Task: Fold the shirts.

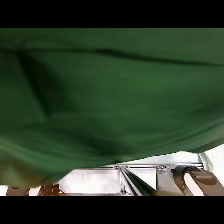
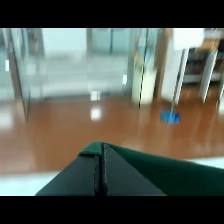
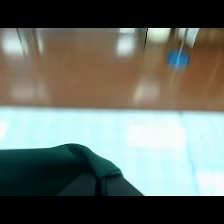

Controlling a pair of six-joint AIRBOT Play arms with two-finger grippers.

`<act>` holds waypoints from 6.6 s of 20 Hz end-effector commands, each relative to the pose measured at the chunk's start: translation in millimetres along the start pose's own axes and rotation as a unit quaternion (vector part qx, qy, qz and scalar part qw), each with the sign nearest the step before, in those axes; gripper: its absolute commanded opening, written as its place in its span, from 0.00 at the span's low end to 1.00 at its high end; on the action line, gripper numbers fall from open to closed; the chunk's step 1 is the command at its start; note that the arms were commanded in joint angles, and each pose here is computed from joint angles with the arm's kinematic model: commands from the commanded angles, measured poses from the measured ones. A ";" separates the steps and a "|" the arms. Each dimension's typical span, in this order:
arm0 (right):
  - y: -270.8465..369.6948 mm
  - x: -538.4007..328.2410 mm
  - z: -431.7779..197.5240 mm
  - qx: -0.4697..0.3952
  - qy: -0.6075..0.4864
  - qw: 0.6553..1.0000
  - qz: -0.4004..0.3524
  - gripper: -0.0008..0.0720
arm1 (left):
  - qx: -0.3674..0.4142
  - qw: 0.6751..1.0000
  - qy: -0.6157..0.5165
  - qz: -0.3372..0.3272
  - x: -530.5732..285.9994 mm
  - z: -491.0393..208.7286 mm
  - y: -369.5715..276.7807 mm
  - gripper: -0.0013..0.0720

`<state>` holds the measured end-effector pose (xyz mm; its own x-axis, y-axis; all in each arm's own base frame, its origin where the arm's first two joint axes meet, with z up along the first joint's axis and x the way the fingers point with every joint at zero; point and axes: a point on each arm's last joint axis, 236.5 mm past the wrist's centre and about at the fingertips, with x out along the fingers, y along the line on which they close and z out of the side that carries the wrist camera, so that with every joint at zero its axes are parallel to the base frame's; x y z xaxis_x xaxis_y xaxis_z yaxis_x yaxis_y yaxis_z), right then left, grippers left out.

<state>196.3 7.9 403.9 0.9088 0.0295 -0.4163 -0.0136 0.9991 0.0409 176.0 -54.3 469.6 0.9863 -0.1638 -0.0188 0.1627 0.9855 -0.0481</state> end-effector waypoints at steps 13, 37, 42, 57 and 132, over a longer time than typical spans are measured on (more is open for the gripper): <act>17.7 422.3 -174.4 0.130 0.247 0.957 0.082 0.04 | -0.278 0.893 0.354 -0.009 328.1 -364.8 101.3 0.04; -21.1 272.7 -352.4 0.308 0.348 0.884 0.042 0.57 | -0.516 0.682 0.512 0.084 65.9 -503.6 129.3 0.71; 13.9 236.6 -353.7 0.316 0.335 0.883 0.090 0.57 | -0.542 0.630 0.548 0.092 31.0 -538.5 104.0 0.71; -87.1 233.1 -312.1 0.331 0.247 0.910 -0.033 0.57 | -0.502 0.623 0.599 0.033 52.5 -568.8 48.9 0.04; -12.3 392.2 -174.5 0.183 0.235 0.947 0.117 0.04 | -0.213 0.908 0.356 0.057 328.4 -377.4 133.7 0.04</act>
<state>424.7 8.2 138.7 0.6243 0.2961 -0.7229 0.0049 0.9239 0.3826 458.8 -1.1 136.5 0.7051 -0.2031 -0.6794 -0.0911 0.9242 -0.3709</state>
